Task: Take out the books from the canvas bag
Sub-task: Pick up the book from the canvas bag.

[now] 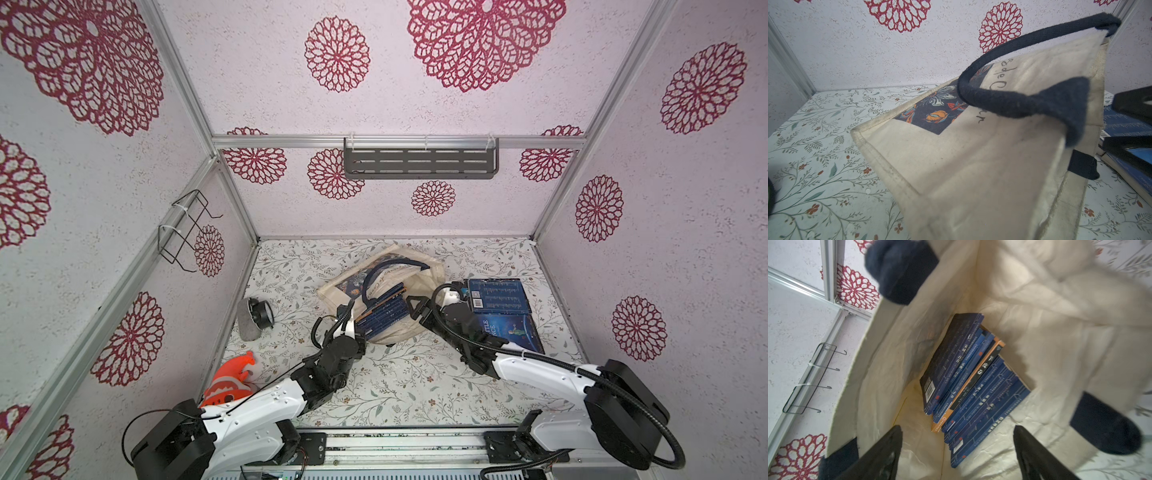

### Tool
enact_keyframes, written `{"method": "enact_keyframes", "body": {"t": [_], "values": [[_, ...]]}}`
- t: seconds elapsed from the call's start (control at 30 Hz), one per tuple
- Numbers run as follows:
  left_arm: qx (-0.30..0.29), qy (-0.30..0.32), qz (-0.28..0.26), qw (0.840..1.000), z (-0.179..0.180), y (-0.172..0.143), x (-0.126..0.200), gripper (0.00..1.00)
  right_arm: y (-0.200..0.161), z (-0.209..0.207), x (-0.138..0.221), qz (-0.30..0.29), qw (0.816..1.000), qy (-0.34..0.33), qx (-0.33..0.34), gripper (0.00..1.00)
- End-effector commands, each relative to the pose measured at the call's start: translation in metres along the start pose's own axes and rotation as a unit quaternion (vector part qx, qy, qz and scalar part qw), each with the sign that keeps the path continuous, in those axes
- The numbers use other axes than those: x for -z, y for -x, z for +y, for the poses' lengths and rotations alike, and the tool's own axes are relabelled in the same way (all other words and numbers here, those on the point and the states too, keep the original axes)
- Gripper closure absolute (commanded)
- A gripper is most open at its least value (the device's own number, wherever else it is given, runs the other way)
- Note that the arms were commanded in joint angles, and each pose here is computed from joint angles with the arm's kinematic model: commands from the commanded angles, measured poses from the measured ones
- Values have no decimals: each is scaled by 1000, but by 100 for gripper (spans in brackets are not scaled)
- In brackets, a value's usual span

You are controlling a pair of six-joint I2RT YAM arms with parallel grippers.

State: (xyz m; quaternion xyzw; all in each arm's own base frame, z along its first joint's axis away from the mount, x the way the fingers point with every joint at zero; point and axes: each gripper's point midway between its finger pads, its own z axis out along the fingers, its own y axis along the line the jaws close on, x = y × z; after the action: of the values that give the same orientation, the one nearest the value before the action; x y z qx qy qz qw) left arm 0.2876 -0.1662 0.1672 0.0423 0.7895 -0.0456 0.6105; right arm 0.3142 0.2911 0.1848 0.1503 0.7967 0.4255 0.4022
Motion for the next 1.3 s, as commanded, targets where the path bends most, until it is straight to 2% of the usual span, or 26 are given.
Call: {"method": "enact_keyframes", "body": {"t": [0.0, 0.2, 0.53, 0.8, 1.03, 1.27], "values": [[18, -17, -37, 999, -11, 22, 2, 100, 1, 30, -14, -9, 999, 46, 0, 20], [20, -19, -39, 999, -10, 24, 4, 100, -16, 37, -47, 15, 998, 64, -10, 31], [18, -23, -37, 999, -13, 23, 4, 100, -31, 43, -90, 32, 996, 76, -17, 44], [18, -23, -38, 999, -12, 24, 4, 100, -31, 40, -112, 28, 997, 68, -18, 49], [16, -22, -37, 999, -13, 23, 4, 100, -25, 43, -127, 30, 997, 74, -22, 65], [15, -24, -36, 999, -14, 23, 3, 100, -11, 60, -125, 15, 996, 83, -10, 75]]}}
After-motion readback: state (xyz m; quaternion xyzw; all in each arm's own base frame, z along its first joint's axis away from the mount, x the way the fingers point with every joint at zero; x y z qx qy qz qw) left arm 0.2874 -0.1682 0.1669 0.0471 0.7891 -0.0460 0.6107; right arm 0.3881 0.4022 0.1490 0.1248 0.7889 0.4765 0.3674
